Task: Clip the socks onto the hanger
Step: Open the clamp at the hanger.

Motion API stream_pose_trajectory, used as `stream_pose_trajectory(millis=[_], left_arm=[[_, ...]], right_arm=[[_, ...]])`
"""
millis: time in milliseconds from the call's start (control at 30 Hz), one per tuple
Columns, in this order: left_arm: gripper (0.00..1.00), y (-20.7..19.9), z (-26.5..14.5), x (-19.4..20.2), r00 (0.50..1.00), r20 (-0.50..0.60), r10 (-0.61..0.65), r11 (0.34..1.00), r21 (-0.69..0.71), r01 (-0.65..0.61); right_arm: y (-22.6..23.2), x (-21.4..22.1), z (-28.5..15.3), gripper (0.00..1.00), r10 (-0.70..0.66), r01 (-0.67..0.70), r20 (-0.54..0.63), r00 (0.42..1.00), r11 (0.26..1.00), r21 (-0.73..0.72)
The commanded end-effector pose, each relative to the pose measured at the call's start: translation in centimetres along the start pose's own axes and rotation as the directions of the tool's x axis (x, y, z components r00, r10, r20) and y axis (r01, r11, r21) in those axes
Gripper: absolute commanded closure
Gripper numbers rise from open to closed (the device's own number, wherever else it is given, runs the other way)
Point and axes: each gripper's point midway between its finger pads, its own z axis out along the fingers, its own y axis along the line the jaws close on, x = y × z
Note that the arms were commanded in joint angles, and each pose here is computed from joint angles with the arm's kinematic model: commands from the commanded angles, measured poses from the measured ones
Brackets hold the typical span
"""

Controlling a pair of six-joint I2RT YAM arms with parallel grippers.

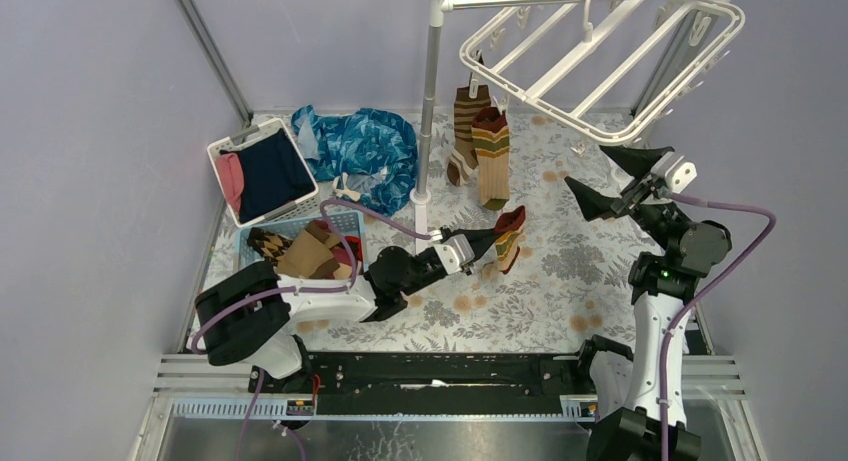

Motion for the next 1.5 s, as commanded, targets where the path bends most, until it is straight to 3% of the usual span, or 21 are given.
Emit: stream_pose_trajectory(millis=[0, 600, 1467], left_arm=[[0.97, -0.1, 0.3, -1.1, 0.998, 0.068, -0.013, 1.0, -0.004, 0.013], [0.97, 0.2, 0.5, -0.7, 0.998, 0.059, -0.028, 0.999, -0.016, 0.029], [0.97, 0.2, 0.5, -0.6, 0.998, 0.052, -0.04, 0.999, -0.018, 0.041]], right_arm=[[0.3, -2.4, 0.9, 0.11, -0.081, 0.083, 0.058, 0.995, 0.996, -0.033], [-0.9, -3.2, 3.0, 0.24, -0.06, 0.062, 0.109, 0.992, 0.998, -0.016], [-1.1, -3.9, 3.7, 0.33, -0.013, 0.014, 0.137, 0.991, 1.0, -0.005]])
